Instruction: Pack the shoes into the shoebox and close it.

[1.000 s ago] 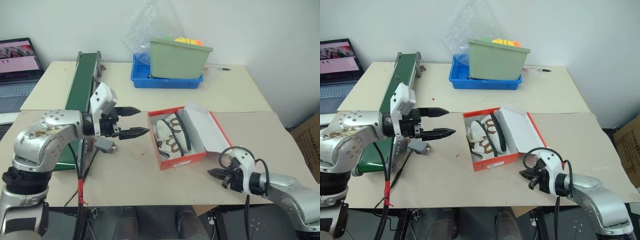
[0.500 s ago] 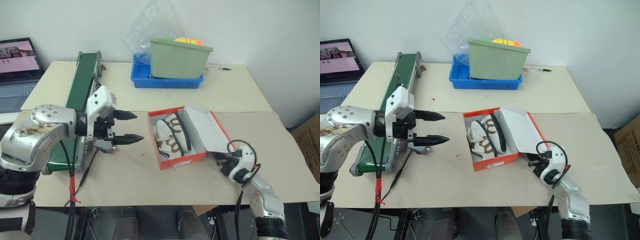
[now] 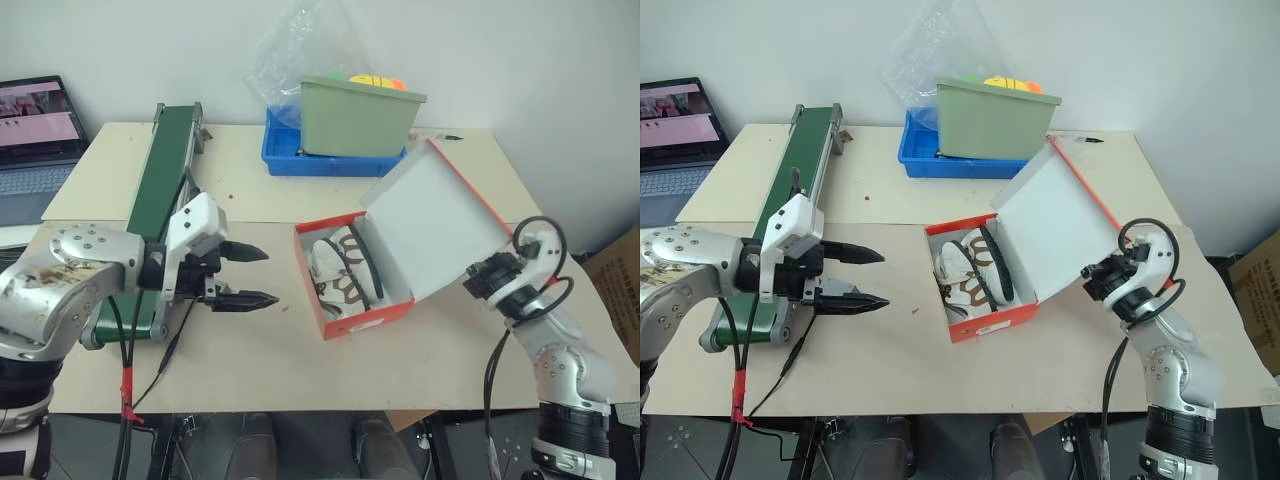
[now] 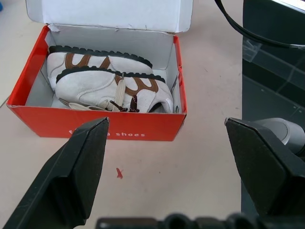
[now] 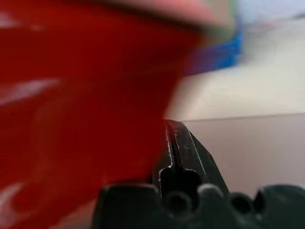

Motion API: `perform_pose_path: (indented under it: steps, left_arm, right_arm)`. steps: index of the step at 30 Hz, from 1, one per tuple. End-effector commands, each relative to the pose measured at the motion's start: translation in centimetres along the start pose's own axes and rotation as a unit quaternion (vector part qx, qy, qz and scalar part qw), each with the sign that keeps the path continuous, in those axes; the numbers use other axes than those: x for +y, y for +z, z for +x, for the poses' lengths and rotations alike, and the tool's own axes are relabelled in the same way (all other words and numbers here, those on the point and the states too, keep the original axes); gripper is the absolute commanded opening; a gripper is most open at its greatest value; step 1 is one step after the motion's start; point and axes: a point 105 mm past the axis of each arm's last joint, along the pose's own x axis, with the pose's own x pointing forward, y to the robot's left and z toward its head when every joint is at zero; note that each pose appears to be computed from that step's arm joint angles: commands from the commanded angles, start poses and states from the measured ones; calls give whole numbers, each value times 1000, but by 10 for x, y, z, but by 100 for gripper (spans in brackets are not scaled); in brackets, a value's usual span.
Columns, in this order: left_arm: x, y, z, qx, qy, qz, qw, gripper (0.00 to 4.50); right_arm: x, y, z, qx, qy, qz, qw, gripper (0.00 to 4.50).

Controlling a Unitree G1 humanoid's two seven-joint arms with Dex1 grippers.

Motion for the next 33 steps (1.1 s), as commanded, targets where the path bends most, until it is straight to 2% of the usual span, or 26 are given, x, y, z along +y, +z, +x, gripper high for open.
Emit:
perform_pose_path:
  steps: [1, 5, 7, 13, 15, 19, 23, 26, 29, 31, 33]
  left_arm:
    - [0, 7, 0, -5, -3, 20, 1000, 416]
    - [1, 7, 3, -7, -9, 22, 1000, 416]
    - [2, 8, 4, -8, -9, 23, 1000, 416]
    - [-2, 4, 1, -1, -10, 18, 1000, 416]
    - [-4, 2, -2, 3, -2, 13, 1000, 416]
    - [-7, -6, -8, 11, 22, 5, 1000, 416]
    - [-11, -8, -10, 8, 45, 2, 999, 416]
    - [-15, -10, -13, 8, 60, -3, 998, 416]
    - [-18, -12, -16, 9, 79, -9, 997, 416]
    - [-20, -14, -17, 8, 88, -13, 996, 416]
    - [-23, -15, -18, 4, 96, -20, 995, 416]
  right_arm:
    - [43, 26, -1, -18, 85, 3, 996, 5]
    - [89, 12, -4, 49, 183, 16, 982, 5]
    - [95, -6, 0, 99, 186, 14, 977, 5]
    - [83, -72, 10, 228, 175, -45, 957, 5]
    - [76, -82, 16, 235, 175, -49, 955, 5]
    - [57, -97, 49, 245, 154, -109, 951, 5]
    - [51, -127, 60, 301, 169, -163, 924, 5]
    - [47, -154, 50, 365, 192, -227, 882, 5]
    - [51, -156, 51, 383, 220, -257, 859, 5]
    - [57, -143, 65, 364, 229, -265, 863, 5]
    - [74, -114, 93, 314, 243, -245, 885, 5]
